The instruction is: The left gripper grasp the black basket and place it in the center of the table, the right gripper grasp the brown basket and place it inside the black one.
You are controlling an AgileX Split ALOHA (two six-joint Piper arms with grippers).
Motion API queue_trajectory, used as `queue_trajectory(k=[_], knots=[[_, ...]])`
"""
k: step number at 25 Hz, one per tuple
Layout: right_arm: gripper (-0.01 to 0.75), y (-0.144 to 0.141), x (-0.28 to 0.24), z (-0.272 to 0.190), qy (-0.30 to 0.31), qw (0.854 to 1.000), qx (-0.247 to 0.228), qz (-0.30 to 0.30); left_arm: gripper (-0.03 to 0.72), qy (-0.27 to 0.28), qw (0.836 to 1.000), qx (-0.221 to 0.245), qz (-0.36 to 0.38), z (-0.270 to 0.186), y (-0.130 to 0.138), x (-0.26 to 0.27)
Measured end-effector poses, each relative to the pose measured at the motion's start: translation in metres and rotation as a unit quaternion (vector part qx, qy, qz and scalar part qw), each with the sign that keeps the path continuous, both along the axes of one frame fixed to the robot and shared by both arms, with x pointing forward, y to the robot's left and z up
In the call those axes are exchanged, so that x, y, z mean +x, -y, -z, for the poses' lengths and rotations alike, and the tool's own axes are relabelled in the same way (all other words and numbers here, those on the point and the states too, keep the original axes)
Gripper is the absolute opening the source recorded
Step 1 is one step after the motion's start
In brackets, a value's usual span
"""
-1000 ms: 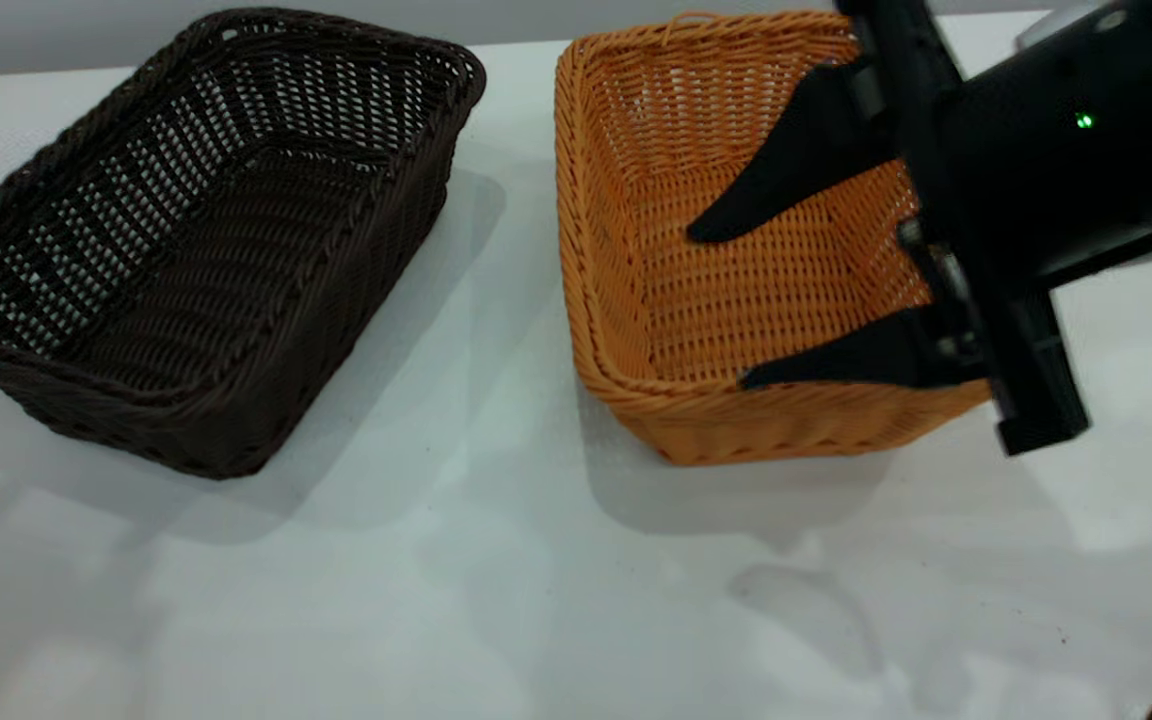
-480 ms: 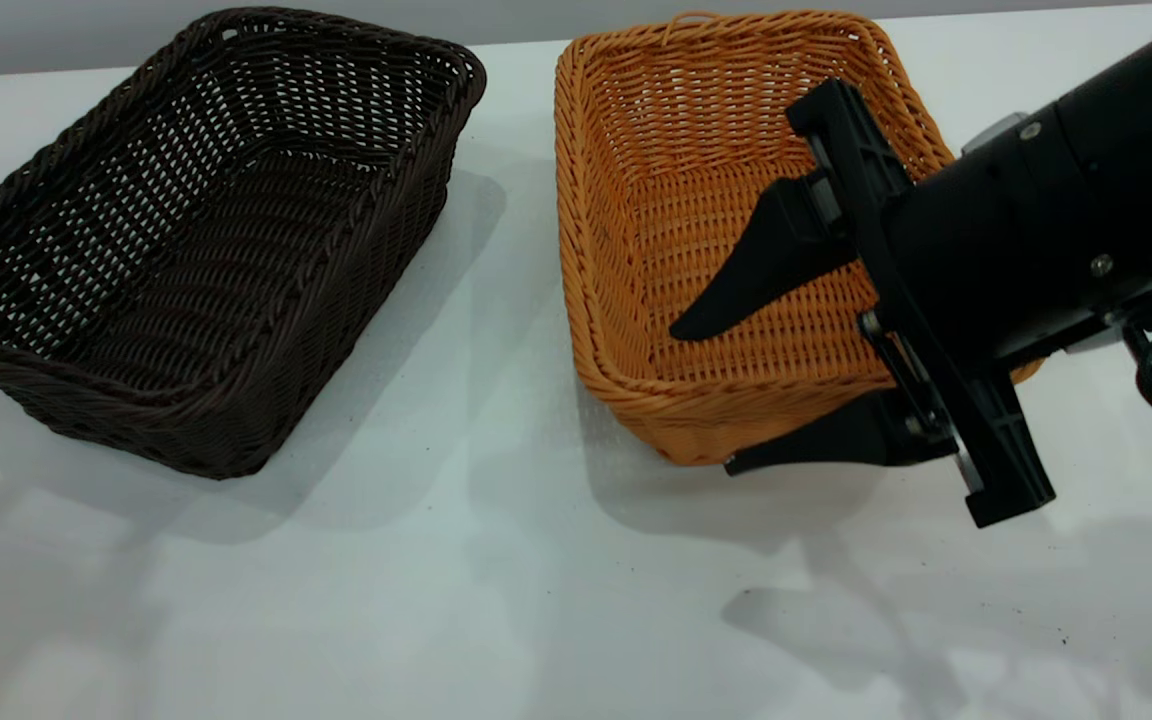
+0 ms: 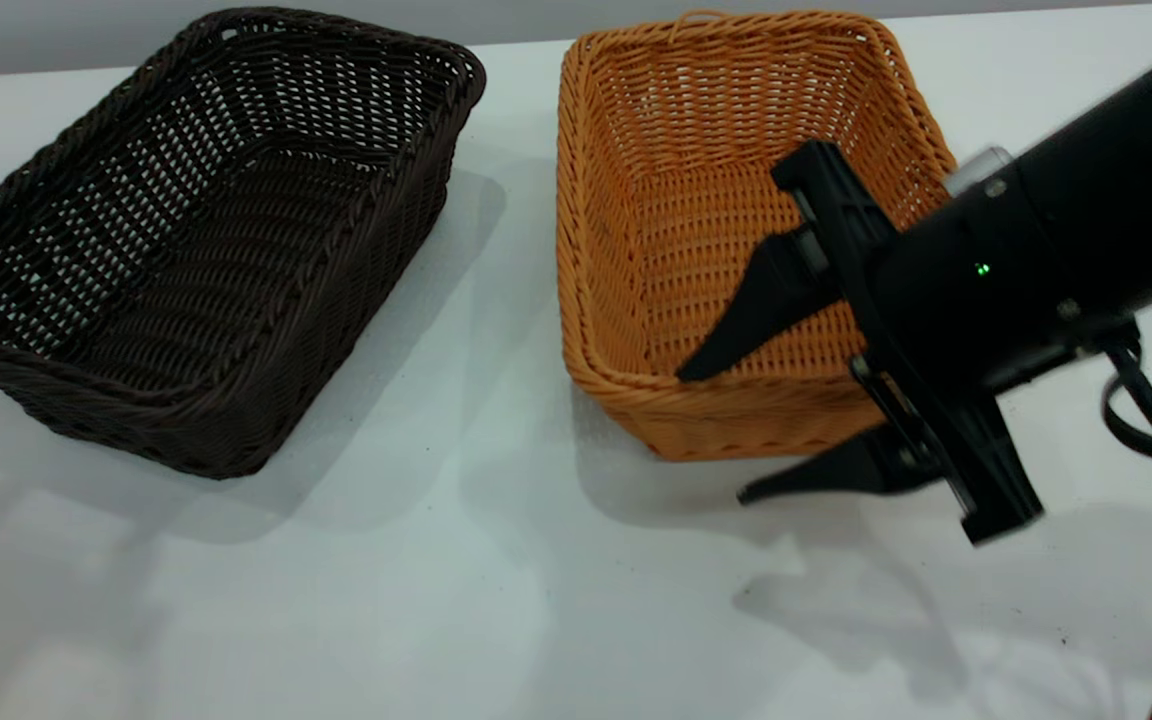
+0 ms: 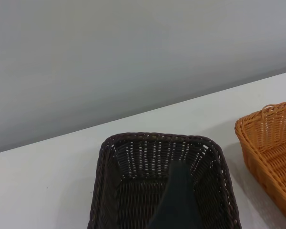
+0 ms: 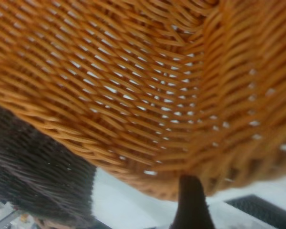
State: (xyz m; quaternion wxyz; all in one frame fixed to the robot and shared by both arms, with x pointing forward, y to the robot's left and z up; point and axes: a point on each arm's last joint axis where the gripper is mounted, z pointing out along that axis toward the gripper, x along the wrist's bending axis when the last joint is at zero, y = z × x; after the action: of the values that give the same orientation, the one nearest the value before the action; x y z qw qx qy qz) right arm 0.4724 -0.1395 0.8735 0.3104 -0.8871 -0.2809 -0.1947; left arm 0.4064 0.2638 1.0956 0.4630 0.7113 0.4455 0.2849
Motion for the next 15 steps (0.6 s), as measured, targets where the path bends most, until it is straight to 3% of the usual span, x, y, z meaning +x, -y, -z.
queue_trajectory(k=[5,15], knots=[[0.46,-0.004,0.018,-0.009,0.032,0.999,-0.002,0.01,0.531,-0.001,1.0,0.0,0.001,0.0,0.0,0.0],[0.459,-0.002,0.02,-0.006,0.03,0.999,-0.017,0.023,0.531,-0.002,1.0,0.0,0.002,0.001,0.0,0.0]])
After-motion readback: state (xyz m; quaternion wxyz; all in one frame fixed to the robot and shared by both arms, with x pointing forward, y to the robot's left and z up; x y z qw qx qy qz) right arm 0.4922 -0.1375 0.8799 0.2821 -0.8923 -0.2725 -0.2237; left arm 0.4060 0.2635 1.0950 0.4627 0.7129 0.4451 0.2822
